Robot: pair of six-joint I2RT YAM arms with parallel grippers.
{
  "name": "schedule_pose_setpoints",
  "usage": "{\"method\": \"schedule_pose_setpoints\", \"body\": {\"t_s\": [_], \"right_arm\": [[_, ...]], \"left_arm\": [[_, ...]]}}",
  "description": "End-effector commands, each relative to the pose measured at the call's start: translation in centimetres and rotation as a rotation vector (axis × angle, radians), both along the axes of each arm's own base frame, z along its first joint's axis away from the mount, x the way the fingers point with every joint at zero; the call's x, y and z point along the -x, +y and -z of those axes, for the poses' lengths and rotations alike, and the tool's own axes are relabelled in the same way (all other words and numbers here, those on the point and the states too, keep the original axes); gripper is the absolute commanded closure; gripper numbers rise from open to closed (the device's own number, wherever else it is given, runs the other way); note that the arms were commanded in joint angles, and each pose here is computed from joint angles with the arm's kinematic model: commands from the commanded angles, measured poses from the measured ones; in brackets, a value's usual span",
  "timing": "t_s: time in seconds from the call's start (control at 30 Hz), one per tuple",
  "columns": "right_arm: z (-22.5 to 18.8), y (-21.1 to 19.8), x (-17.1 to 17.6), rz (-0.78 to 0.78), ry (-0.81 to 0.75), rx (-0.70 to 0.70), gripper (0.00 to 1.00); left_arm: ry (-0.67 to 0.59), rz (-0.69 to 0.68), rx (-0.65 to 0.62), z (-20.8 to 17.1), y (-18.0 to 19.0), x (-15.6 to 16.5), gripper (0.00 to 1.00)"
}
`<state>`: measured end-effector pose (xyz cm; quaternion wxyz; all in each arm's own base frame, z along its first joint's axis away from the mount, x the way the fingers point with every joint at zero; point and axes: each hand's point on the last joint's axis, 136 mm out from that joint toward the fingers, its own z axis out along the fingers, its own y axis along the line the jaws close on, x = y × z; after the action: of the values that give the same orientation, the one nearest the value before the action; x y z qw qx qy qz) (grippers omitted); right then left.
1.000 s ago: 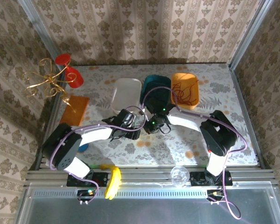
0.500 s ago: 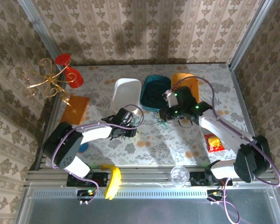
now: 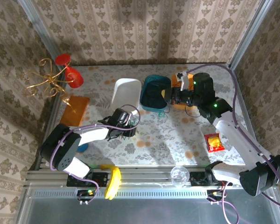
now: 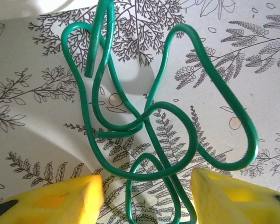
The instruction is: Untangle the cables
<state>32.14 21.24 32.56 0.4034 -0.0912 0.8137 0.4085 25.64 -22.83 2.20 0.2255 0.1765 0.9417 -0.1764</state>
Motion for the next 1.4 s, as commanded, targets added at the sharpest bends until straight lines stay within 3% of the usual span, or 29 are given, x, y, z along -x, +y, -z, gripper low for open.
{"method": "schedule_pose_setpoints", "body": {"t_s": [0.0, 0.1, 0.23, 0.53, 0.7, 0.87, 0.93, 1.2, 1.37], "right_arm": [[-1.7, 0.3, -0.2, 0.000, -0.010, -0.051, 1.00], [-0.9, 0.5, 0.0, -0.011, 0.016, -0.059, 1.00], [-0.2, 0.8, 0.8, -0.019, 0.044, -0.074, 1.00], [1.4, 1.7, 3.9, -0.084, 0.108, -0.086, 1.00], [0.9, 0.9, 3.9, -0.026, 0.076, -0.054, 1.00], [-1.3, -0.8, 2.2, 0.086, -0.010, 0.016, 1.00], [-2.2, -1.5, 1.5, 0.128, -0.045, 0.040, 1.00], [-2.3, -0.1, -0.3, 0.086, -0.021, 0.127, 1.00], [0.6, 1.3, 0.2, 0.046, 0.039, 0.302, 1.00]], "left_arm": [[-0.018, 0.148, 0.123, -0.4, -2.9, 1.3, 0.42], [-0.127, 0.265, 0.188, -3.5, -5.1, 2.1, 0.35], [-0.268, 0.373, 0.231, -8.0, -7.6, 2.5, 0.16], [-0.393, 0.497, 0.256, -12.5, -12.4, 1.8, 0.12], [-0.446, 0.347, 0.263, -12.8, -11.2, -0.6, 0.12], [-0.443, -0.003, 0.286, -11.8, -5.6, -4.1, 0.11], [-0.421, -0.060, 0.274, -10.8, -4.1, -4.4, 0.12], [-0.401, -0.087, 0.269, -9.7, -2.9, -3.6, 0.12], [-0.399, -0.068, 0.264, -9.8, -3.1, -3.5, 0.13]]}}
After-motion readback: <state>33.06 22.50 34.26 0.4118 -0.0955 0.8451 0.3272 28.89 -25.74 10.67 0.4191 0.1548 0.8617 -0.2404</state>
